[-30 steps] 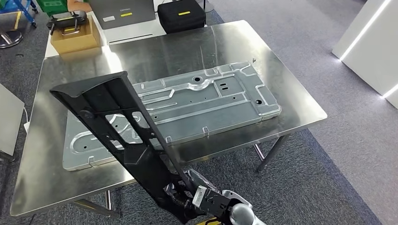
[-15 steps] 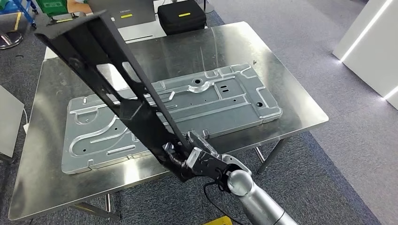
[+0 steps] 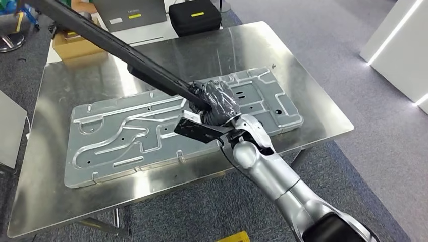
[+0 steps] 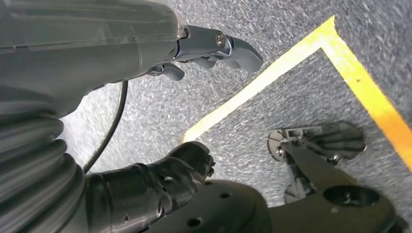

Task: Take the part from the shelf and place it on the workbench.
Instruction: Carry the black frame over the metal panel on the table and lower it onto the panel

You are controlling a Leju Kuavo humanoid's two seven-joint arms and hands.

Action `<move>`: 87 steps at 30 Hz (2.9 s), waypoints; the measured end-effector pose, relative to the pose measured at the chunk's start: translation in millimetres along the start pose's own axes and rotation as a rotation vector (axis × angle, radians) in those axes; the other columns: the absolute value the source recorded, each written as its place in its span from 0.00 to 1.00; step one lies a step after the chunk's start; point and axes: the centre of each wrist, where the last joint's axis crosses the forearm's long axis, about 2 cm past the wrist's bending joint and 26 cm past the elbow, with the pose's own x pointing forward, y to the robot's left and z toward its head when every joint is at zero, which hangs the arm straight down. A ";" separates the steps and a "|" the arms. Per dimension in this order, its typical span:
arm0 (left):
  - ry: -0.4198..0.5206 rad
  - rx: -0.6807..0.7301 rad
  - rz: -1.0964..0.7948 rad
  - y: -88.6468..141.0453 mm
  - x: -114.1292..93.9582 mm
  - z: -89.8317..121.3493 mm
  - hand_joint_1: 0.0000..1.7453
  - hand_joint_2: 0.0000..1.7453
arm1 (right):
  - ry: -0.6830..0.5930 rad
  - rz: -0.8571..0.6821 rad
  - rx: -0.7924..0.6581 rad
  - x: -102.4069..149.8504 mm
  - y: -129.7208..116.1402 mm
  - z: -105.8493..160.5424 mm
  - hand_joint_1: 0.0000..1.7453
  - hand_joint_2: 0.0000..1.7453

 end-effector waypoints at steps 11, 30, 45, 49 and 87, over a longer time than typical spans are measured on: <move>0.000 -0.011 -0.066 -1.1 10.5 0.0 0.00 1.00 | 0.077 0.479 0.130 -19.5 37.5 -4.8 0.97 1.00; -0.012 -0.019 -0.103 -4.6 16.4 0.4 0.00 1.00 | 0.267 0.525 0.176 -65.1 40.1 25.5 0.97 1.00; -0.089 -0.014 -0.113 -4.3 24.0 0.6 0.00 1.00 | 0.333 0.456 0.183 -77.2 43.8 42.6 0.97 1.00; -0.097 -0.014 -0.111 -4.7 24.4 0.6 0.00 1.00 | 0.337 0.530 0.170 -81.1 44.0 49.5 0.97 1.00; -0.076 -0.015 -0.078 -4.9 18.6 0.5 0.00 0.00 | 0.337 0.813 0.194 -99.2 47.2 84.1 0.00 0.00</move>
